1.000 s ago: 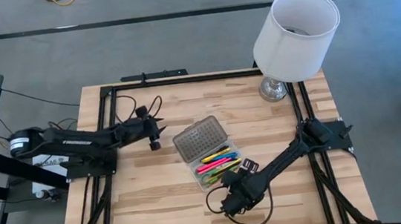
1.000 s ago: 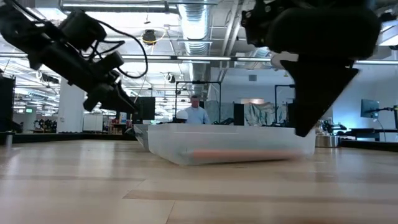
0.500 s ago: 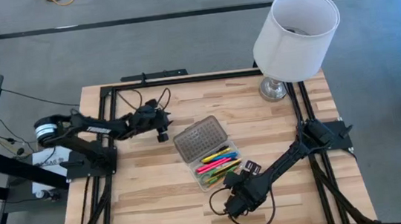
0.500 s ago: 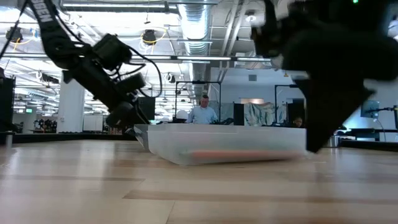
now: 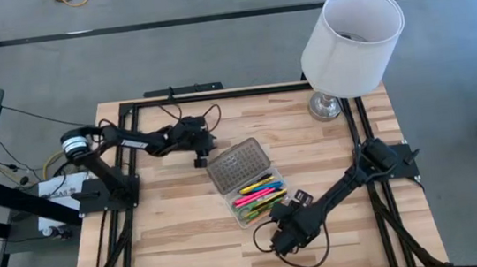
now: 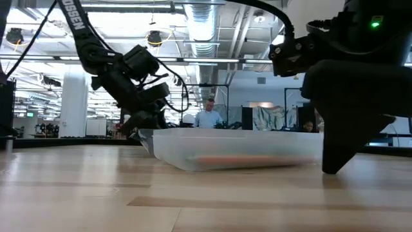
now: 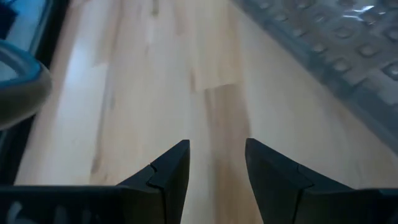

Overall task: Pick & place school supplies into a supply box
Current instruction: Close the transparent supply box

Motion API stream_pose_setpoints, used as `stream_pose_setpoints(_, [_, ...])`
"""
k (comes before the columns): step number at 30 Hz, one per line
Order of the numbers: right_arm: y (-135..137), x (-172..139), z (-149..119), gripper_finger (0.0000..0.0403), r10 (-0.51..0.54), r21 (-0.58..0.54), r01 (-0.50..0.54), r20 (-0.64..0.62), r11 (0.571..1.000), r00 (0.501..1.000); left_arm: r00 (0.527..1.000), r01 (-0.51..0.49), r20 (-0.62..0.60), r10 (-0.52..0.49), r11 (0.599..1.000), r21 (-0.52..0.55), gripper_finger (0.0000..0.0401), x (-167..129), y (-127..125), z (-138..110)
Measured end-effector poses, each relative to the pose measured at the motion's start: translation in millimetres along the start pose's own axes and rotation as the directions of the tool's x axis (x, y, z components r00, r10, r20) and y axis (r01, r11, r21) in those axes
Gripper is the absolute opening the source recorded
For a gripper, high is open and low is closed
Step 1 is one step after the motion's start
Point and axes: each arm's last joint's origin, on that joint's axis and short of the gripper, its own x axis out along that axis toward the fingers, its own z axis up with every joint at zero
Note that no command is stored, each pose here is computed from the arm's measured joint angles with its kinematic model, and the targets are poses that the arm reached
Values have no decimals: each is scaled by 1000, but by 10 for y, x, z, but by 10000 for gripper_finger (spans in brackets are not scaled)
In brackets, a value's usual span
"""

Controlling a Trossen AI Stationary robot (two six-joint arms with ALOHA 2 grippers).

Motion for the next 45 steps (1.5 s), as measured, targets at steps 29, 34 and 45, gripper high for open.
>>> stream_pose_setpoints(29, [-105,170,216,147,-28,-100,37,90,994,996,968,239,45,-248,959,155,151,47,-5,80])
stream_pose_setpoints(34, [-104,170,217,139,-28,-100,37,91,994,995,960,255,73,-270,953,164,151,45,-6,91])
stream_pose_setpoints(45, [-103,171,217,128,-25,-99,34,90,995,996,955,244,127,-269,953,180,151,-21,24,162])
